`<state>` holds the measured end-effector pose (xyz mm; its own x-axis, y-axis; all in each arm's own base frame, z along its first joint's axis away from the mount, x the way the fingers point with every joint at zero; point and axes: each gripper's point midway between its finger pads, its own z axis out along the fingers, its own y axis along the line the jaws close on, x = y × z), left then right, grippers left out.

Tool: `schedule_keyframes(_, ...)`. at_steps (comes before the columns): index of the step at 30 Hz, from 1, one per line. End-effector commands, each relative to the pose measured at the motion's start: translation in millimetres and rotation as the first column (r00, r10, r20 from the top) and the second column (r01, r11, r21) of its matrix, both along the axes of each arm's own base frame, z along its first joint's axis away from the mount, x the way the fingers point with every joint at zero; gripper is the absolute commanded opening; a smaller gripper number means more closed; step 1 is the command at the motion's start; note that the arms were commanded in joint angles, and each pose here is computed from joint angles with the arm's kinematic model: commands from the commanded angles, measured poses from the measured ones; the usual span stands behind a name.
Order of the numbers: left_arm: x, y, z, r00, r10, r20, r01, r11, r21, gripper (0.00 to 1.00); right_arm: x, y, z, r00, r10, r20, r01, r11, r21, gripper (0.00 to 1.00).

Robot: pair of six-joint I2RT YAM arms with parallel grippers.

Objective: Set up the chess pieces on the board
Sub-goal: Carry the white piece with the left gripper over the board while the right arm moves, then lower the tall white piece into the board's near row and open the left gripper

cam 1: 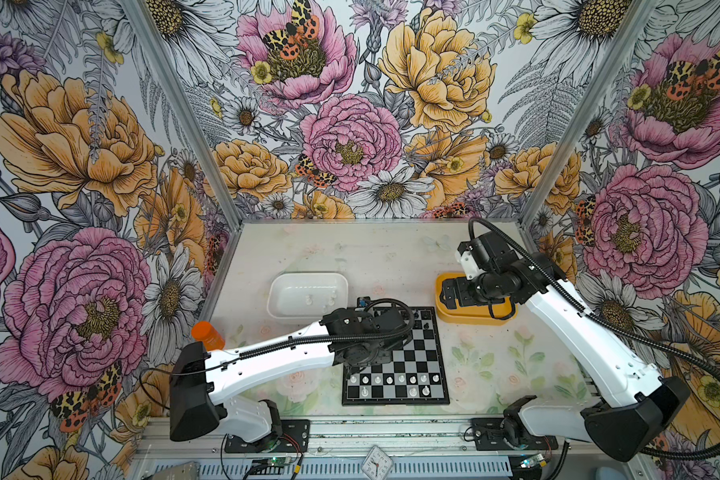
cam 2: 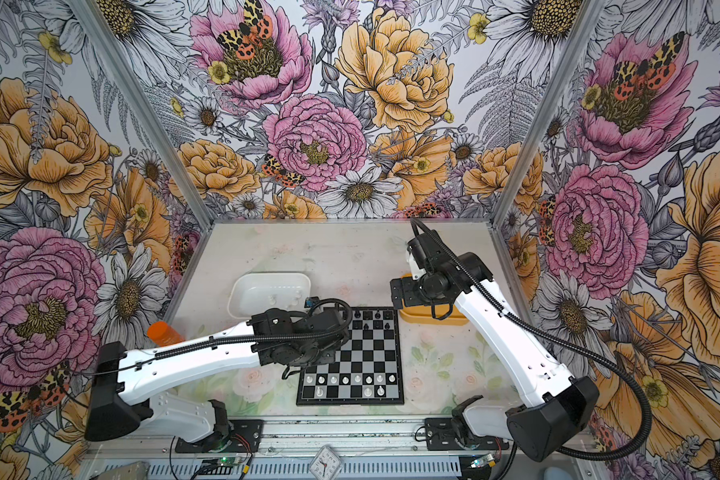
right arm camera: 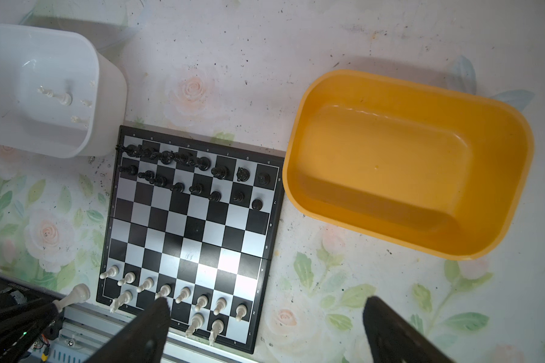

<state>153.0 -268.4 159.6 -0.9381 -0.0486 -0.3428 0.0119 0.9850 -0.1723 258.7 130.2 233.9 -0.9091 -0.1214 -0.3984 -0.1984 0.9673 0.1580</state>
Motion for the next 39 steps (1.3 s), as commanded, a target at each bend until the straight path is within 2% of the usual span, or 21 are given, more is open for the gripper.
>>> schedule_keyframes(1,-5,-16,1,0.999,-0.043,-0.007,0.043,0.999,0.001,0.12,-11,-11,-1,0.999,-0.034,-0.004,0.034,0.999,-0.016,0.98)
schedule_keyframes(15,-37,-61,-30,0.978,-0.184,-0.098,0.185,0.983,0.002,0.12,-36,-30,-9,0.995,-0.095,-0.022,0.095,0.995,-0.008,0.98)
schedule_keyframes(25,-50,-68,-41,0.965,-0.231,-0.123,0.224,0.972,-0.067,0.14,-39,-38,-9,0.993,-0.114,-0.03,0.114,0.993,-0.005,0.98)
schedule_keyframes(30,-53,-71,-49,0.952,-0.272,-0.138,0.267,0.962,-0.051,0.14,-36,-38,-7,0.993,-0.115,-0.029,0.114,0.993,-0.005,0.98)
schedule_keyframes(31,-62,-75,-50,0.943,-0.302,-0.139,0.298,0.953,-0.05,0.14,-36,-39,-7,0.993,-0.117,-0.028,0.117,0.993,-0.007,0.98)
schedule_keyframes(39,-69,-77,-61,0.934,-0.322,-0.155,0.323,0.946,-0.018,0.12,-40,-43,-9,0.992,-0.12,-0.042,0.119,0.993,-0.025,0.98)
